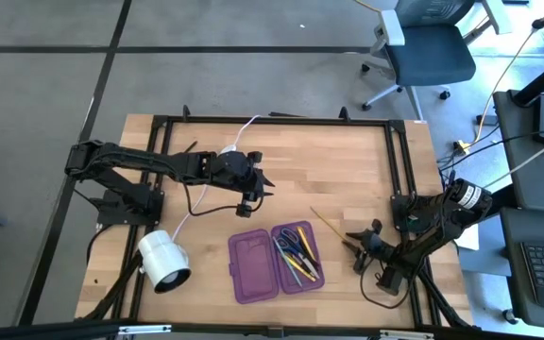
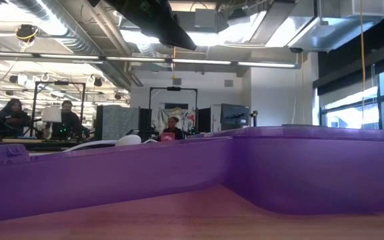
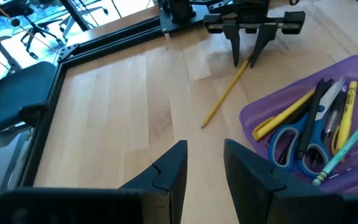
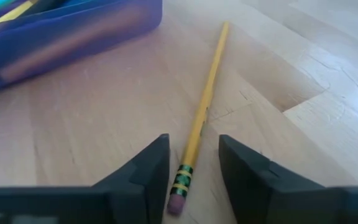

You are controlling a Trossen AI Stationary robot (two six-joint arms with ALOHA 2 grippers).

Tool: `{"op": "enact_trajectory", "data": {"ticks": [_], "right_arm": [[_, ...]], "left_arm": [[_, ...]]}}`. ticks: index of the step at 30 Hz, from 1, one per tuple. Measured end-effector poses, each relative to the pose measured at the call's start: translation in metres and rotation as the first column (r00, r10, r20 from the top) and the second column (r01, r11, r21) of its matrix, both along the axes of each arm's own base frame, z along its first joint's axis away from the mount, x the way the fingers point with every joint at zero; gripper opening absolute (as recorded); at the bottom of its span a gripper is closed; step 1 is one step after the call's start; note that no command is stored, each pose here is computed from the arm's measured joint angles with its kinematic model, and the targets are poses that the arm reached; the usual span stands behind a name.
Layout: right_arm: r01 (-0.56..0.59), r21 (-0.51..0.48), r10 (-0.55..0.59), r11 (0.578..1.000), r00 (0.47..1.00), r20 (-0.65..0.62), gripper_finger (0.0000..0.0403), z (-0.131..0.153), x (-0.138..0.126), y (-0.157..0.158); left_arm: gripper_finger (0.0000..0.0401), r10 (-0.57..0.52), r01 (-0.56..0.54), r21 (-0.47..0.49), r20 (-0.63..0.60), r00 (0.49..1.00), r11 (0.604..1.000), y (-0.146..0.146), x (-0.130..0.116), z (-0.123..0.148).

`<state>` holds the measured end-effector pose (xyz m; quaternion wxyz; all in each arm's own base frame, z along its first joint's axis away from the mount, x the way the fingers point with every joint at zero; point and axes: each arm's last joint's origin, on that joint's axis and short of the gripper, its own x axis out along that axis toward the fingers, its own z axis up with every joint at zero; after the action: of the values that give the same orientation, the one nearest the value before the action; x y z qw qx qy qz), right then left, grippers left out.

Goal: Pick & place school supplies into a supply box
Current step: Put the yellow pencil into the purple supply box

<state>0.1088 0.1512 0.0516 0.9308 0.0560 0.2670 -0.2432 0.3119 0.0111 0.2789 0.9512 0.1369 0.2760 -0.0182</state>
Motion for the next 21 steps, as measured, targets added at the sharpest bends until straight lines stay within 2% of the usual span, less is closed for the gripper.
{"op": "enact_trajectory", "data": {"ticks": [9, 21], "right_arm": [[-0.001, -0.006, 0.001, 1.000, 1.000, -0.005, 0.0107, -0.0003, -0.0004, -0.0007], [-0.002, -0.005, 0.002, 1.000, 1.000, -0.002, 0.0100, -0.0005, -0.0003, -0.0006]], "left_arm": [[0.0098, 0.000, 0.000, 0.001, 0.000, 1.000, 1.000, 0.0000, 0.0000, 0.0000], [0.0098, -0.001, 0.001, 0.000, 0.000, 1.000, 1.000, 0.0000, 0.0000, 0.0000]]}}
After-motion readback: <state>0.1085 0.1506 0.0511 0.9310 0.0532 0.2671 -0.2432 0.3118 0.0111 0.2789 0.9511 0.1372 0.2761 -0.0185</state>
